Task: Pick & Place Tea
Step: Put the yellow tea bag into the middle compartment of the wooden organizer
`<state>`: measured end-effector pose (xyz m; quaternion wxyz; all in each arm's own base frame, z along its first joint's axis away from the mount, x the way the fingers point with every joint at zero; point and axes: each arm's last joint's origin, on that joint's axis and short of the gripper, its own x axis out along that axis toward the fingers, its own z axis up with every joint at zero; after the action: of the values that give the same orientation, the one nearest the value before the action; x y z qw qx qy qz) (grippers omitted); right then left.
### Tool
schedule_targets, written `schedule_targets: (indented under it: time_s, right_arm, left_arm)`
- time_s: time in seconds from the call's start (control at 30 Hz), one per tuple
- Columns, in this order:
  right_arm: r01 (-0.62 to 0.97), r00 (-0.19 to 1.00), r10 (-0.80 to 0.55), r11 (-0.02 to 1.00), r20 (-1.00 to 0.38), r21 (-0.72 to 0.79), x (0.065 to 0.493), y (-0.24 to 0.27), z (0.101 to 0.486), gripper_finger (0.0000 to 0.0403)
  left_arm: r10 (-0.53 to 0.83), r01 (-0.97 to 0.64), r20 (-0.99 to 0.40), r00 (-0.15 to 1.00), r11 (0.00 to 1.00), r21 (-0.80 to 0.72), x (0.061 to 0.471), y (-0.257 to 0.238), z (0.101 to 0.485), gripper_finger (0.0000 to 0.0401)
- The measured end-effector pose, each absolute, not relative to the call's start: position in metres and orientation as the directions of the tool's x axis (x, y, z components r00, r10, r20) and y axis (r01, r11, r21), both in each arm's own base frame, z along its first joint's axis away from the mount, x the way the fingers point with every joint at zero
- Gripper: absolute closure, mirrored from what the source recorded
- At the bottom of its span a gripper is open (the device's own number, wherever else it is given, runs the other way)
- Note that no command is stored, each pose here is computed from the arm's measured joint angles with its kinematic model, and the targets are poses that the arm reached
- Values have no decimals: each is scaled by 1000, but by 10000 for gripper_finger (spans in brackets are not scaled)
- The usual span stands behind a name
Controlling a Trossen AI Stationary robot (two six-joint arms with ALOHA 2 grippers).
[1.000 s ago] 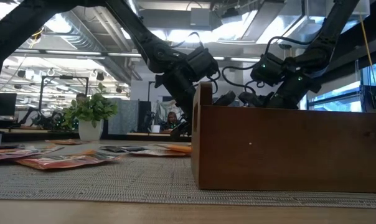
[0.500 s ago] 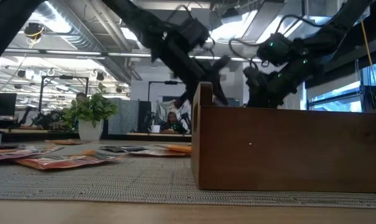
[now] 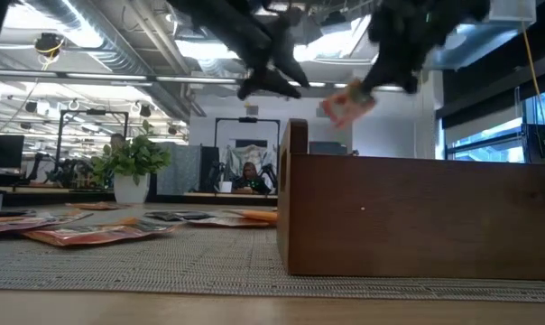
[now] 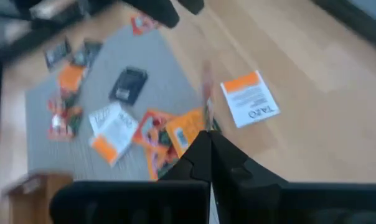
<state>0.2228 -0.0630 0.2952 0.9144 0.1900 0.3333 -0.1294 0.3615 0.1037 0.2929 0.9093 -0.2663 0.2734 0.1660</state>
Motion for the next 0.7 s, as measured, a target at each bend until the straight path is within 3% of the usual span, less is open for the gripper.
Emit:
schedule_targets:
  time_s: [0.3, 0.5, 0.7]
  right_arm:
    - [258, 636, -21, 948, -772, 187, 225, -4, 363, 403]
    - [147, 557, 64, 974, -828, 174, 246, 34, 377, 403]
    - [44, 364, 96, 992, -926, 120, 271, 71, 370, 403]
  left_arm:
    - [90, -447, -703, 706, 826, -343, 334, 76, 306, 278]
    - [48, -410, -720, 693, 847, -338, 337, 57, 303, 278]
    - [16, -427, -723, 690, 816, -390, 340, 36, 303, 278]
